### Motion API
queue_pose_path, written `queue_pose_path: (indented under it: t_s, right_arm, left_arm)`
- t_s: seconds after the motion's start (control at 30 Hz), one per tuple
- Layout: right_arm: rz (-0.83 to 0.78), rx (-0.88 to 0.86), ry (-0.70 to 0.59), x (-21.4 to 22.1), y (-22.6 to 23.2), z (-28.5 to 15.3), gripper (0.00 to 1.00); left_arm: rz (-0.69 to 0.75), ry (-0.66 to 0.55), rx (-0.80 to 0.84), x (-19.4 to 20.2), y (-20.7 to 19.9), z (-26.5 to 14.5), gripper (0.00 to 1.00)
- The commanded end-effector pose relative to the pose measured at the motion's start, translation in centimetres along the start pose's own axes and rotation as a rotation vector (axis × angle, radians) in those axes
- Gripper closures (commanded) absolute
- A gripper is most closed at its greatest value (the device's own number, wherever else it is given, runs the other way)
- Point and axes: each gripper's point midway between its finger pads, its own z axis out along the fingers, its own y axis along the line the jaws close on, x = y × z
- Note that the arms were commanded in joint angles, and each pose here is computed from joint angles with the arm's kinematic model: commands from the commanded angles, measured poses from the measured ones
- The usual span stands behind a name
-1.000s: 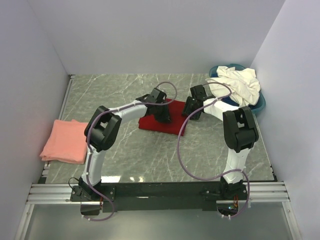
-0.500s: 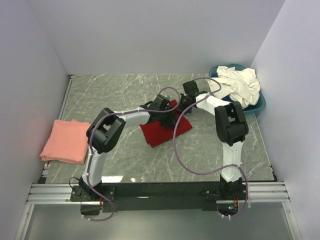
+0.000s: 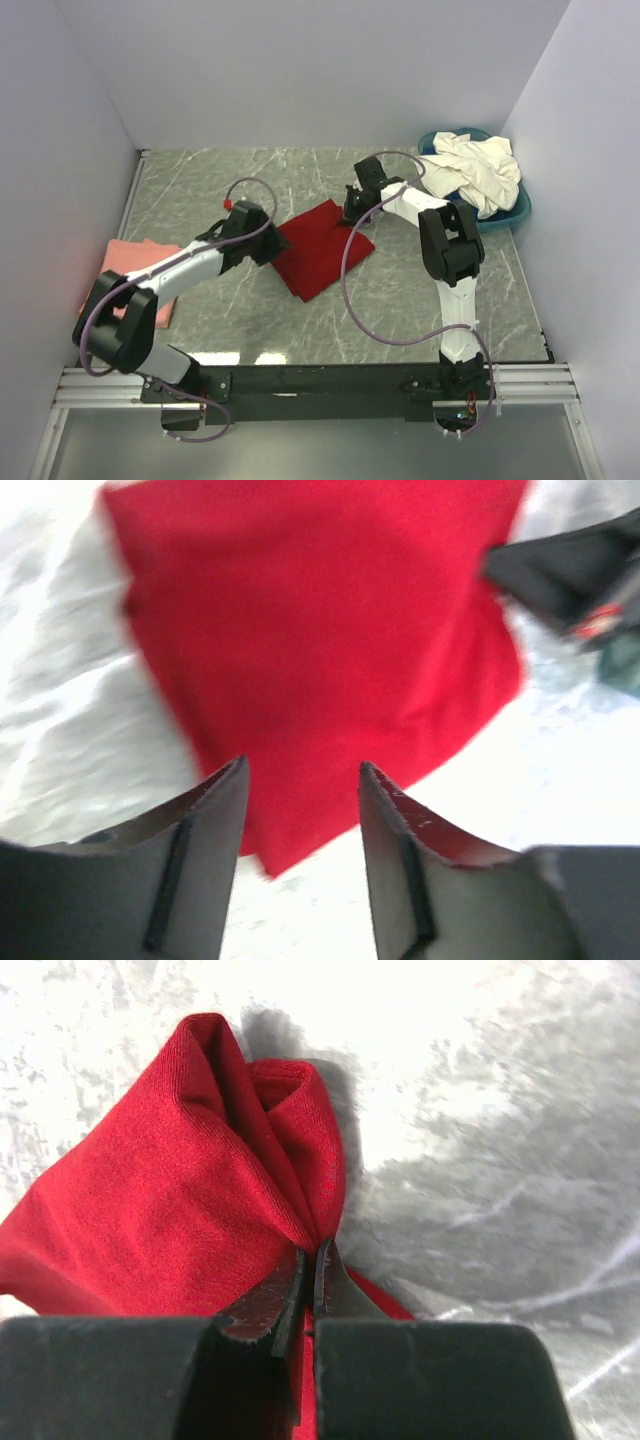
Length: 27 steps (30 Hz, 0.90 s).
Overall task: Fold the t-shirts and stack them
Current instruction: Fold the tshirt, then neatly place the folded tshirt to the corner
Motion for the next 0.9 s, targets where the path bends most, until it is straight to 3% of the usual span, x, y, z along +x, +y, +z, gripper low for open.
queue_pose_path:
  t_s: [0.0, 0.2, 0.5, 0.87]
  right_arm:
    - [-0.009, -0.029, 0.028, 0.1, 0.5, 0.8, 1.00]
    - [-0.006, -0.025, 0.034, 0.5, 0.2, 0.6, 1.00]
    - [-0.001, -0.034, 0.040, 0.9, 0.3, 0.5, 1.00]
    - [-0.003, -0.051, 0.035, 0.8, 0.5, 0.2, 1.00]
  left_arm:
    - [-0.037, 0.002, -0.047, 1.5, 3.4, -0.4, 0.46]
    - [-0.092, 0.004, -0.006, 1.4, 5.9, -0.8, 0.41]
    - [-0.052, 0.024, 0.061, 1.3, 4.8, 0.9, 0.41]
    - [-0.148, 0.004, -0.175, 2.1, 9.8, 4.1, 0.47]
